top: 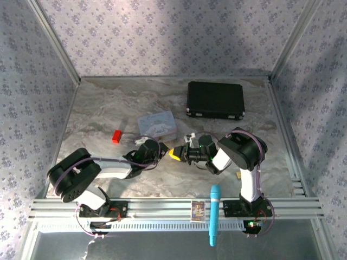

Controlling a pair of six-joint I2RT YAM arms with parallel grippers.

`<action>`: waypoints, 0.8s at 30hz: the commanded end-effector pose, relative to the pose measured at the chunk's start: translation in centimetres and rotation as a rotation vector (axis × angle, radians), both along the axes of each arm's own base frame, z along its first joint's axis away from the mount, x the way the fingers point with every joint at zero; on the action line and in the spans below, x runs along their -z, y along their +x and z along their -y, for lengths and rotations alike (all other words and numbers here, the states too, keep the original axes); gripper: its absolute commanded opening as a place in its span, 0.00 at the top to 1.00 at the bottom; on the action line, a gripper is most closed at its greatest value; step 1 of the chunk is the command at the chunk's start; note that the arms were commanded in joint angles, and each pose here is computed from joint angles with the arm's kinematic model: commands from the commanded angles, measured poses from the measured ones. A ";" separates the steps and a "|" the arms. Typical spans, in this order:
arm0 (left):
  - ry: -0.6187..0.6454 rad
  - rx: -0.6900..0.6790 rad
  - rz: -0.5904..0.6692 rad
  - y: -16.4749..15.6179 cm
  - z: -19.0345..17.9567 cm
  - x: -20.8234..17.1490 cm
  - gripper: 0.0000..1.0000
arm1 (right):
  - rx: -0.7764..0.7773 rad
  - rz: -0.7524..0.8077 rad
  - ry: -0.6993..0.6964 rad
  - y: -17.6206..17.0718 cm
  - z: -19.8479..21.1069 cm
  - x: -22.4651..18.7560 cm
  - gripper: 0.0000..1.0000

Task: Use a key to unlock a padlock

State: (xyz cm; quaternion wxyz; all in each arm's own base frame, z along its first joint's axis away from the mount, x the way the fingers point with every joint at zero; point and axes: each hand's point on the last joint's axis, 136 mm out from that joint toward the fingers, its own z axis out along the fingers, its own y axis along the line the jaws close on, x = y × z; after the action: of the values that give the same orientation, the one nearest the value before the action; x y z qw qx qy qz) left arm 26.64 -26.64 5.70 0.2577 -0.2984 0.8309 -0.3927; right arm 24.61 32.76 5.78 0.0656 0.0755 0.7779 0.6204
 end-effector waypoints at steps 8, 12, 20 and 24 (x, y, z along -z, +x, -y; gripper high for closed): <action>0.044 0.006 -0.056 -1.1 -0.7 1.2 1.00 | 0.034 0.076 0.064 2.0 -1.1 -2.2 1.00; 0.022 0.026 -0.053 -1.5 -0.1 0.5 1.00 | 0.046 0.105 0.070 2.8 -1.5 -3.3 1.00; 0.009 0.063 -0.060 -2.2 0.9 -0.3 1.00 | 0.060 0.052 0.144 3.5 -2.0 -5.0 1.00; -0.010 0.059 -0.042 -2.3 0.8 -0.8 1.00 | 0.091 -0.003 0.138 3.7 -1.5 -4.9 1.00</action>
State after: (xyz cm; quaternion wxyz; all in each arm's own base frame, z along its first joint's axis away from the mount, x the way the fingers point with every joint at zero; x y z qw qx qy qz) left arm 26.81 -25.69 6.41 0.2679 -0.3213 0.8258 -0.3783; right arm 25.35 33.91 6.50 0.0335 0.1054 0.7692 0.6294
